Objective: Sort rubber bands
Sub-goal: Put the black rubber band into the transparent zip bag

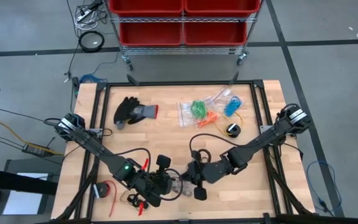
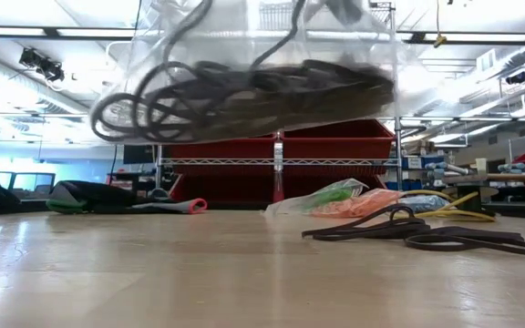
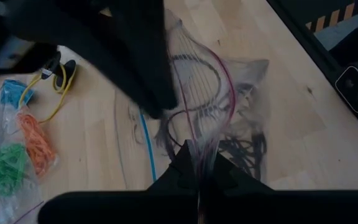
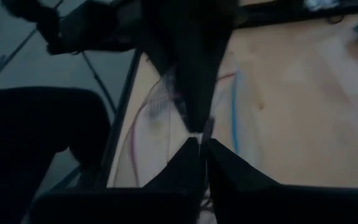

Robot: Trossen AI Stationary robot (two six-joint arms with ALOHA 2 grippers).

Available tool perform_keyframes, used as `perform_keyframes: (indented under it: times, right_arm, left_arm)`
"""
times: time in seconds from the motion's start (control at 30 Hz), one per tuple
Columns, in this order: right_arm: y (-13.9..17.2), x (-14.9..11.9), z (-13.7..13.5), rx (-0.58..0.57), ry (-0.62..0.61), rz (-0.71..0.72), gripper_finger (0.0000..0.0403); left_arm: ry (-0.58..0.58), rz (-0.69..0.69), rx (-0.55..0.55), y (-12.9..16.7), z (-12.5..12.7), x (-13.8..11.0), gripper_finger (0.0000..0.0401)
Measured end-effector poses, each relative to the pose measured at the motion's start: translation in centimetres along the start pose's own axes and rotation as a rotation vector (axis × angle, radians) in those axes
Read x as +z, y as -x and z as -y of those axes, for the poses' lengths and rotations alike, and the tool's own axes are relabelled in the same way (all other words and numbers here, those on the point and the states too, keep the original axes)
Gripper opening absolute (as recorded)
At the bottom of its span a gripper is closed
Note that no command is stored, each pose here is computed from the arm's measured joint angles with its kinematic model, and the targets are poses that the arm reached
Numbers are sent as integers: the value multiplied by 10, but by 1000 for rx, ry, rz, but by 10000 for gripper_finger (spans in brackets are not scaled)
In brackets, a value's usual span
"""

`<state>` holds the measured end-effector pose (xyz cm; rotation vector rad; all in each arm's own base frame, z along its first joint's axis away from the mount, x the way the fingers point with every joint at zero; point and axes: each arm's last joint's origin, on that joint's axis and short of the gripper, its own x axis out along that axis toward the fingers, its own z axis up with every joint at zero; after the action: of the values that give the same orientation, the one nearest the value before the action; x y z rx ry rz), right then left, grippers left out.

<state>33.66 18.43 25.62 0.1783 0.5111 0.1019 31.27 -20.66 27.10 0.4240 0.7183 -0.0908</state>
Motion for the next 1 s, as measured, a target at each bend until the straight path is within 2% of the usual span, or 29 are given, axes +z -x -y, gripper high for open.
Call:
perform_keyframes:
  times: [0.2,0.33,0.47,0.73,0.9,1.0]
  right_arm:
    - [23,15,-9,-166,31,53,70]
    - [45,23,-20,-237,50,79,97]
    - [64,18,-28,-290,31,61,107]
    - [70,-39,-22,-510,-79,-219,101]
    - [56,-91,-17,-590,-70,-305,102]
    - [51,-118,-6,-660,-121,-336,98]
  left_arm:
    - [0,0,0,0,0,0,2]
    - [0,0,0,0,0,0,2]
    - [2,3,0,0,0,0,2]
    - [20,36,-2,0,0,4,2]
    - [36,63,-2,0,0,7,2]
    - [36,65,-2,0,0,7,2]
